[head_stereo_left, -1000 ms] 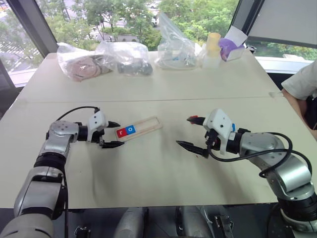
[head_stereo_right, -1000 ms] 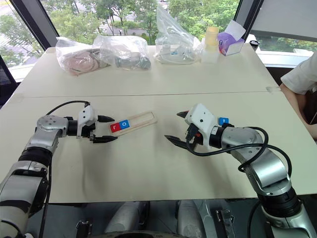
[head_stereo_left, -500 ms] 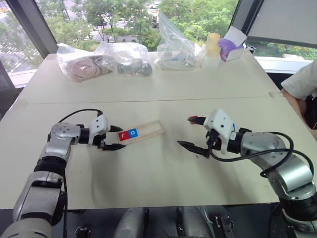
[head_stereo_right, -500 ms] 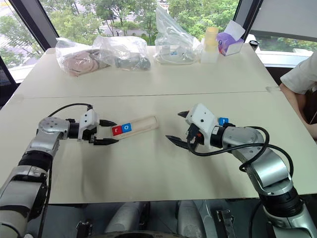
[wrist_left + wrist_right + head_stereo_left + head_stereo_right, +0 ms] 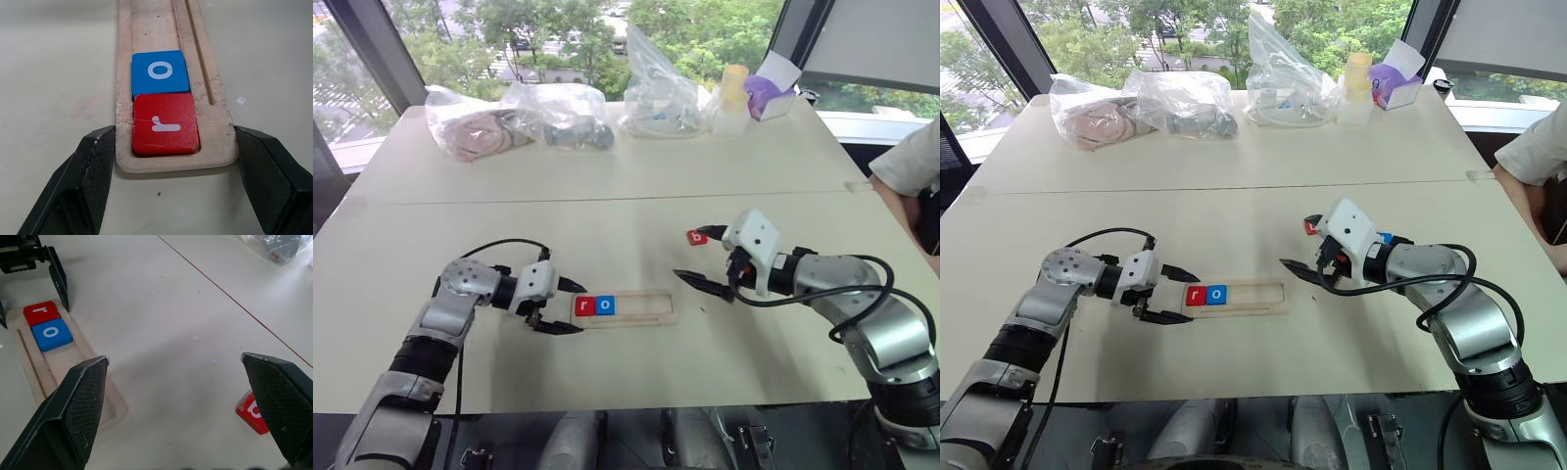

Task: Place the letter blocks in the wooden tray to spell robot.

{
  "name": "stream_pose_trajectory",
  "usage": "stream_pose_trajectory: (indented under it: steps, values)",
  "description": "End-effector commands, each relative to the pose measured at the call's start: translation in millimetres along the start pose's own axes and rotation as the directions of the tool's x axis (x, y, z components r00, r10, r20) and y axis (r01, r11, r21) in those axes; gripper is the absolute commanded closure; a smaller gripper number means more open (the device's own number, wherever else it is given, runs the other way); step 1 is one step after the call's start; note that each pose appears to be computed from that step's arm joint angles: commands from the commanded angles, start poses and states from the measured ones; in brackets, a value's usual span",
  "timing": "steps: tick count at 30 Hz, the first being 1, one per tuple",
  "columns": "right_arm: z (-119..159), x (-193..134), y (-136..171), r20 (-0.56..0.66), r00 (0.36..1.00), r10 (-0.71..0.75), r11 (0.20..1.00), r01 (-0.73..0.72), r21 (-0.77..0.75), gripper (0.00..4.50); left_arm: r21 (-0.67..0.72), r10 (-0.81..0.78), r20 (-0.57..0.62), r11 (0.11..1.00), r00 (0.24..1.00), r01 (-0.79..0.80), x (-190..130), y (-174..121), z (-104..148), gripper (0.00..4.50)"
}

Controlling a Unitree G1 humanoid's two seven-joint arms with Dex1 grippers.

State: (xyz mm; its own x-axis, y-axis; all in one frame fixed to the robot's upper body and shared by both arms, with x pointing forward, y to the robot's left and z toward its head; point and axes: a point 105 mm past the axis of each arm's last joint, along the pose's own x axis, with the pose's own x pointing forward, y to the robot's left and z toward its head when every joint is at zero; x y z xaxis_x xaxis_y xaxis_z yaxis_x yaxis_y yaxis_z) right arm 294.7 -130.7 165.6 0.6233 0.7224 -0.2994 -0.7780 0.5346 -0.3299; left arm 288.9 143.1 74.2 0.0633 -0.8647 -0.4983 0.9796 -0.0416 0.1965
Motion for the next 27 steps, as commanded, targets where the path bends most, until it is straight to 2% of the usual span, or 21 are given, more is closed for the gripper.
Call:
stream_pose_trajectory:
  steps: [1, 18, 20, 21, 27]
  values:
    - [12.7, -2.0, -1.4, 0.040, 0.999, -0.016, 0.999, 0.018, -0.045, 0.00, -0.034, -0.068, -0.005, 0.997, 0.998, 0.068, 12.4, -16.4, -4.7, 1.36]
    - [12.9, 1.9, 2.8, 0.047, 0.999, -0.011, 0.999, 0.012, -0.035, 0.00, -0.074, -0.069, -0.022, 0.995, 0.997, 0.067, 17.9, -28.1, -8.0, 1.36]
    - [11.5, 3.0, 3.2, 0.043, 0.999, -0.009, 0.999, 0.011, -0.031, 0.00, -0.081, -0.063, -0.027, 0.995, 0.998, 0.061, 17.4, -28.3, -9.1, 0.32]
    - [9.8, 4.2, 2.7, 0.035, 0.999, -0.015, 1.000, 0.016, -0.027, 0.00, -0.082, -0.062, -0.030, 0.995, 0.998, 0.059, 17.1, -28.6, -9.5, 0.02]
    - [-5.6, 12.1, -9.1, -0.037, 0.994, -0.099, 0.995, 0.100, 0.009, 0.00, -0.084, -0.025, -0.045, 0.996, 0.999, 0.021, 12.3, -27.9, -11.7, 0.02]
